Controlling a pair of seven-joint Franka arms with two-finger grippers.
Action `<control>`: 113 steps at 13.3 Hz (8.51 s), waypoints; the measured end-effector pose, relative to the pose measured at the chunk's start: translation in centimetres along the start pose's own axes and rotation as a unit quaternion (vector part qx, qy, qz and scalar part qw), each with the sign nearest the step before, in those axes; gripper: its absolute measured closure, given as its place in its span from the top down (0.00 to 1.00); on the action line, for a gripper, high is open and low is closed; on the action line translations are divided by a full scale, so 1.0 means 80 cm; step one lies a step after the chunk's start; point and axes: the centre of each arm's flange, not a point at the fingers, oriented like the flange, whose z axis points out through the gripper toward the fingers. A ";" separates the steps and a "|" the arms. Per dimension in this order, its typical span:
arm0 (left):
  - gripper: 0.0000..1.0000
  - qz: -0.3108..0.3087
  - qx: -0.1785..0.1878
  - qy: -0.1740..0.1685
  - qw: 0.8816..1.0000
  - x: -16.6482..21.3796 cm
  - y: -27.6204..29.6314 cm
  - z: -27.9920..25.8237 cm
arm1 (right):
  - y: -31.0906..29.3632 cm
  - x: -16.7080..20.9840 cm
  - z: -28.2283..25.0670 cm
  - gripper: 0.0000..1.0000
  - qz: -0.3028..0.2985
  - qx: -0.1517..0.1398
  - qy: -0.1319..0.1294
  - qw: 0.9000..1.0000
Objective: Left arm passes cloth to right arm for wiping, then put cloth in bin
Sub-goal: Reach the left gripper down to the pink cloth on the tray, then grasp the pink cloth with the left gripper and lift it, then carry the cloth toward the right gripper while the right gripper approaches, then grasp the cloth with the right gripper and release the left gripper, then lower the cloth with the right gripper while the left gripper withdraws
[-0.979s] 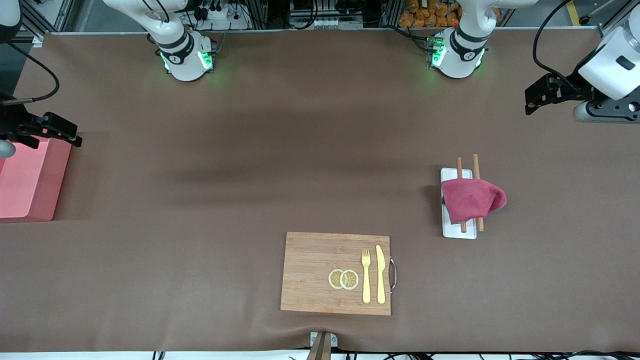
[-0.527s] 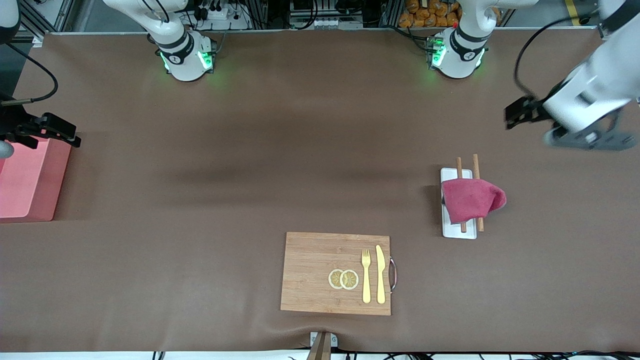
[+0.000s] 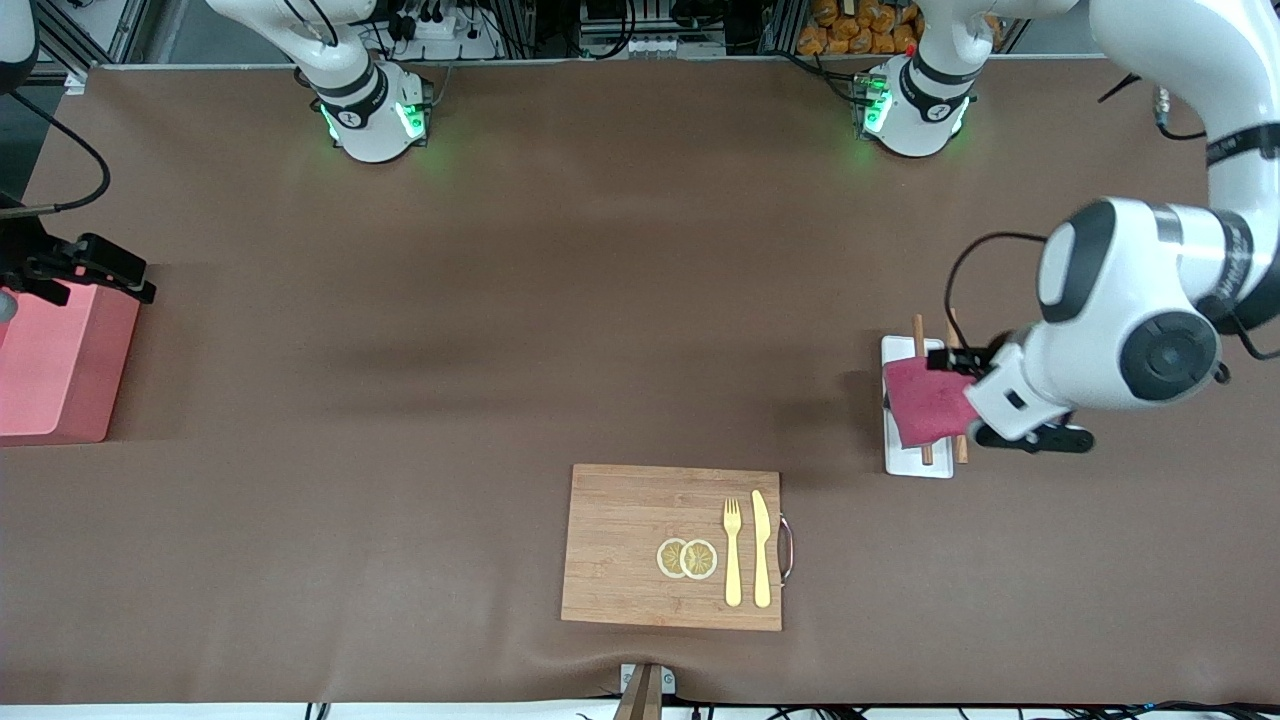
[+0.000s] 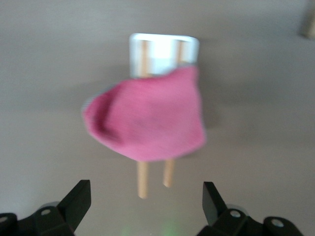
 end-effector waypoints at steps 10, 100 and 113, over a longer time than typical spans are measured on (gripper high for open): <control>1.00 -0.289 -0.141 -0.047 0.946 0.042 -0.152 0.109 | 0.020 0.027 0.059 1.00 0.013 0.001 -0.031 0.999; 1.00 -0.320 -0.241 0.136 0.906 -0.098 0.230 -0.190 | -0.420 0.013 0.279 0.04 0.435 0.040 -0.141 0.888; 1.00 -0.055 -0.065 0.117 0.989 -0.189 -0.056 -0.251 | -0.086 -0.007 0.467 0.04 0.186 0.043 -0.029 0.981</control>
